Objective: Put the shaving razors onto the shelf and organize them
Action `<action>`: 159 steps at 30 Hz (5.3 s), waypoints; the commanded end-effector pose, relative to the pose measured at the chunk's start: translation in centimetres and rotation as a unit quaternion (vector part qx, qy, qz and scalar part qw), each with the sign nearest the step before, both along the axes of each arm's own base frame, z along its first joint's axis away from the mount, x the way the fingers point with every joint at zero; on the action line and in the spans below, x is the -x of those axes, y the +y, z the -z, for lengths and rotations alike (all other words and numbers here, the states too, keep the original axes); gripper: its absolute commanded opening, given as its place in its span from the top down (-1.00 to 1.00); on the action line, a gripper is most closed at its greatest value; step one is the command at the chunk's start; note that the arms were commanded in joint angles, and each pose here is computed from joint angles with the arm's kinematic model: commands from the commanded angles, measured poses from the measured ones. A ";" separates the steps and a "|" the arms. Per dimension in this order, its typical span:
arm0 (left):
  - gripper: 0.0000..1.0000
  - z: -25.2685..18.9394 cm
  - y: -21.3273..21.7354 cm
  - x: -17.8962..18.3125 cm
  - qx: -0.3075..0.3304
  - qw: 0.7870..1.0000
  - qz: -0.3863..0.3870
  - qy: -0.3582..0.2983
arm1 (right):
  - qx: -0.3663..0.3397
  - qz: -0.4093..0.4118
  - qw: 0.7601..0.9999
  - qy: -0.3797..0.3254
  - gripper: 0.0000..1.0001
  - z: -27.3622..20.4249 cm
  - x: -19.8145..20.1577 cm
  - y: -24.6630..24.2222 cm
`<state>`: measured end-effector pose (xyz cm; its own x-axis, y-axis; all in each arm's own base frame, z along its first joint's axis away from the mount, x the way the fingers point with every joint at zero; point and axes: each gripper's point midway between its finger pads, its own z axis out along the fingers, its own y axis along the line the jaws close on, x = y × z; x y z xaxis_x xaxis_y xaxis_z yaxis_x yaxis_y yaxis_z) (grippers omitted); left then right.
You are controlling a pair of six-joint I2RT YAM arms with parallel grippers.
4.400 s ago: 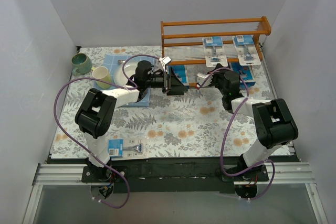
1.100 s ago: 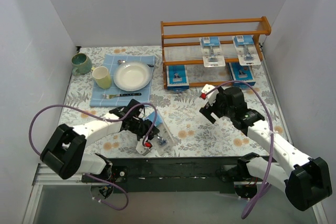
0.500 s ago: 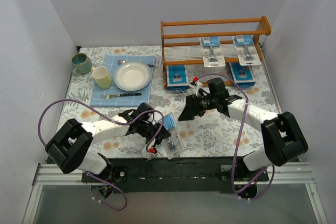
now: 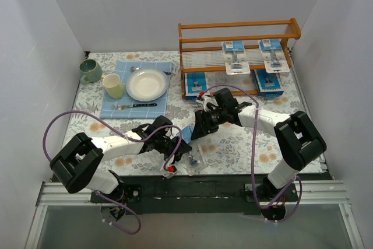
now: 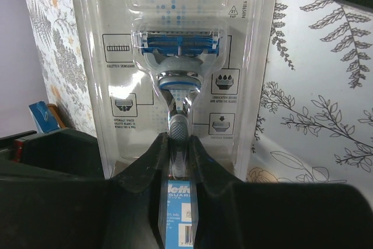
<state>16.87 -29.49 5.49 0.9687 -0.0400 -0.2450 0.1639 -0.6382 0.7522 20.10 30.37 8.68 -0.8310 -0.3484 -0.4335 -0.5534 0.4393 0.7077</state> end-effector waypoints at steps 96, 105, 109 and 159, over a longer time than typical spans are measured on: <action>-0.05 -16.4 -8.5 -8.1 0.167 0.345 -0.366 0.848 | -0.180 0.094 0.955 -0.216 0.97 -26.0 -10.3 -8.3; -0.01 -17.6 -10.9 -8.0 0.154 0.370 -0.330 0.855 | -0.178 0.101 0.957 -0.205 0.97 -25.3 -10.7 -8.2; 0.03 -17.7 -11.1 -6.7 0.138 0.387 -0.316 0.855 | -0.177 0.107 0.958 -0.199 0.97 -24.7 -11.0 -8.2; 1.00 -20.2 0.8 -13.9 -0.013 0.355 -0.337 0.872 | -0.025 0.223 0.909 -0.352 -0.17 -23.9 -13.3 -19.5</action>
<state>28.32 -29.41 25.44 -0.8465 0.1218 -0.5183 0.5178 -0.0387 -0.8546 33.07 11.65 29.31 -0.5125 0.0472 -0.8574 -0.6140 0.6779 0.4043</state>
